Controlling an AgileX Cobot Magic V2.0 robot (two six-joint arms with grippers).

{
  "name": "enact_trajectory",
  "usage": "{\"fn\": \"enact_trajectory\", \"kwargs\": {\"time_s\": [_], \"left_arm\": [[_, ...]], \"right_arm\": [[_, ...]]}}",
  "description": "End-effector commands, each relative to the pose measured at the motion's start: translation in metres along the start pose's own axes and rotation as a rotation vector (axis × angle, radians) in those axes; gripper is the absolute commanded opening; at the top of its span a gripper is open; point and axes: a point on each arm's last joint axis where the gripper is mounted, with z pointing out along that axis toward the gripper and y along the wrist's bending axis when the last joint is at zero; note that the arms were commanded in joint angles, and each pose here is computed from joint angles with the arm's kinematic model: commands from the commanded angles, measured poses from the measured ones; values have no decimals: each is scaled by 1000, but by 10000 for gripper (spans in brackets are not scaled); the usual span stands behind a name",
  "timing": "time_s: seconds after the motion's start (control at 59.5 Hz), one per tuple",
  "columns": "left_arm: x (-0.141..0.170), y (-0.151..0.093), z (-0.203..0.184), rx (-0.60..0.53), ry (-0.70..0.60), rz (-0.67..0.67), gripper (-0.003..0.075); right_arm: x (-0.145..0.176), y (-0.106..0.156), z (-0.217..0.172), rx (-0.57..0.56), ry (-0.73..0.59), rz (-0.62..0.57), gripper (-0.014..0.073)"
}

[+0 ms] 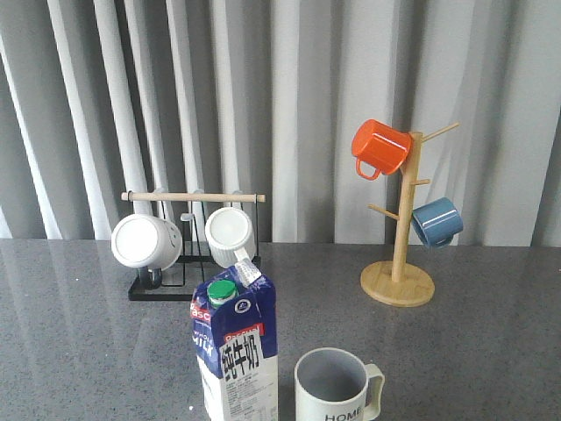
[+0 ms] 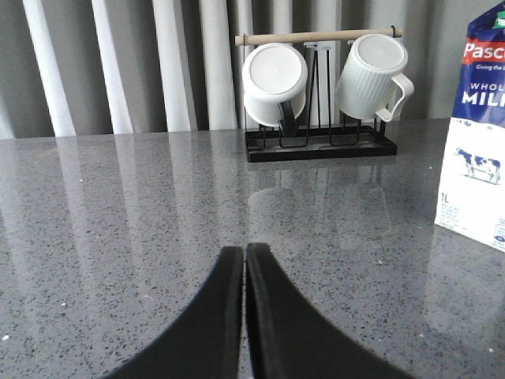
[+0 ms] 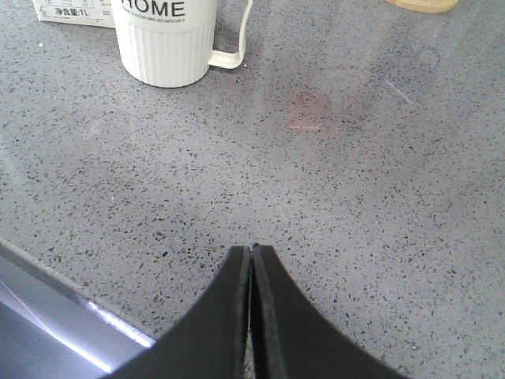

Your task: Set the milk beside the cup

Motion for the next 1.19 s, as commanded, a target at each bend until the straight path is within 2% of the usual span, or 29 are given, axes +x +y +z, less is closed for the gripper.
{"fn": "enact_trajectory", "kwargs": {"time_s": [0.0, 0.202, 0.319, 0.555, 0.622, 0.689, 0.807, 1.026, 1.177], "left_arm": [[-14, 0, -2, 2, -109, -21, -7], [-14, 0, -2, 2, -109, -21, -7], [-14, 0, -2, 2, -109, -21, -7], [-14, 0, -2, 2, -109, -21, -7], [-14, 0, -2, 2, -109, -21, -7], [-14, 0, -2, 2, -108, -21, -7], [-14, 0, -2, 2, -108, -21, -7], [-14, 0, -2, 2, -108, -21, -7], [-14, 0, -2, 2, -108, -21, -7]], "right_arm": [[-13, -2, -3, 15, -79, -7, -6], [-12, -2, -4, 9, -84, -1, -6], [1, 0, -1, 22, -146, -28, -6], [52, 9, 20, 81, -484, -50, -6], [63, 8, 23, 120, -567, 36, -6], [63, 3, 18, 175, -585, 108, -6], [64, -3, 11, 297, -632, 105, -6], [67, -8, -2, 456, -712, 120, -6], [70, -10, 0, 484, -674, 141, -6]]}}
